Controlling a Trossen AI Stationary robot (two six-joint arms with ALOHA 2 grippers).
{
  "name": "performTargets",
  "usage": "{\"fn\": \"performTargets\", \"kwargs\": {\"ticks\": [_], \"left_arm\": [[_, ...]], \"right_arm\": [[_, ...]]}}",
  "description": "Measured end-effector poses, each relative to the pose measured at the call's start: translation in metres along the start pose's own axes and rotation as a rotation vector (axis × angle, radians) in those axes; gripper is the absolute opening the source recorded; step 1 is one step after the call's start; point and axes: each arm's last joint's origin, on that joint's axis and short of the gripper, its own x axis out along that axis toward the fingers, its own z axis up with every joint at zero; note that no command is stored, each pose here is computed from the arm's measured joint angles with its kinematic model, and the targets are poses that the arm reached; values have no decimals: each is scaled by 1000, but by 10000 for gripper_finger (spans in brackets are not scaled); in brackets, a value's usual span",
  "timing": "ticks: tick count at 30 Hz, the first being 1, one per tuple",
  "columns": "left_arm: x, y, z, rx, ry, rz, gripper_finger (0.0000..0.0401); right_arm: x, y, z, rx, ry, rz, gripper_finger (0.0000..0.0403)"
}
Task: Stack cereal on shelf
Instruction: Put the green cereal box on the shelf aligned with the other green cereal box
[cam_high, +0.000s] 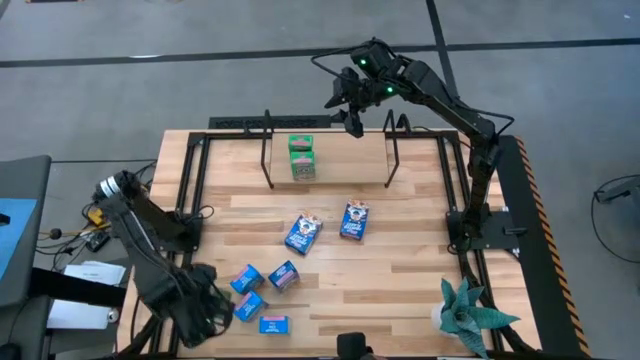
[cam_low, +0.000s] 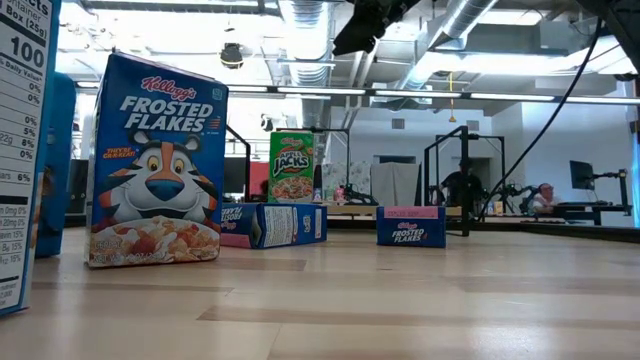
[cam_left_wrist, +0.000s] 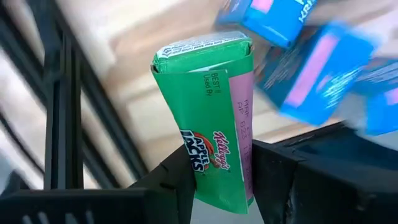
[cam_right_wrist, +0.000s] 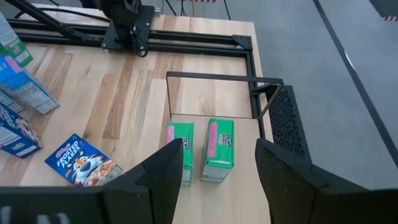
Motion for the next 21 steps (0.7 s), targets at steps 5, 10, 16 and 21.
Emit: {"fn": "performTargets", "kwargs": {"ticks": [5,10,16,21], "left_arm": [[-31,9,25,90,-73,-141,110],[-54,20,42,170,-11,-192,110],[-75,27,72,239,-229,-330,110],[-86,26,101,332,-440,-345,110]], "right_arm": [[0,0,1,-6,-9,-4,225],[0,0,1,-19,-10,-4,225],[1,3,3,65,-32,48,225],[6,16,12,43,-74,106,225]]}}
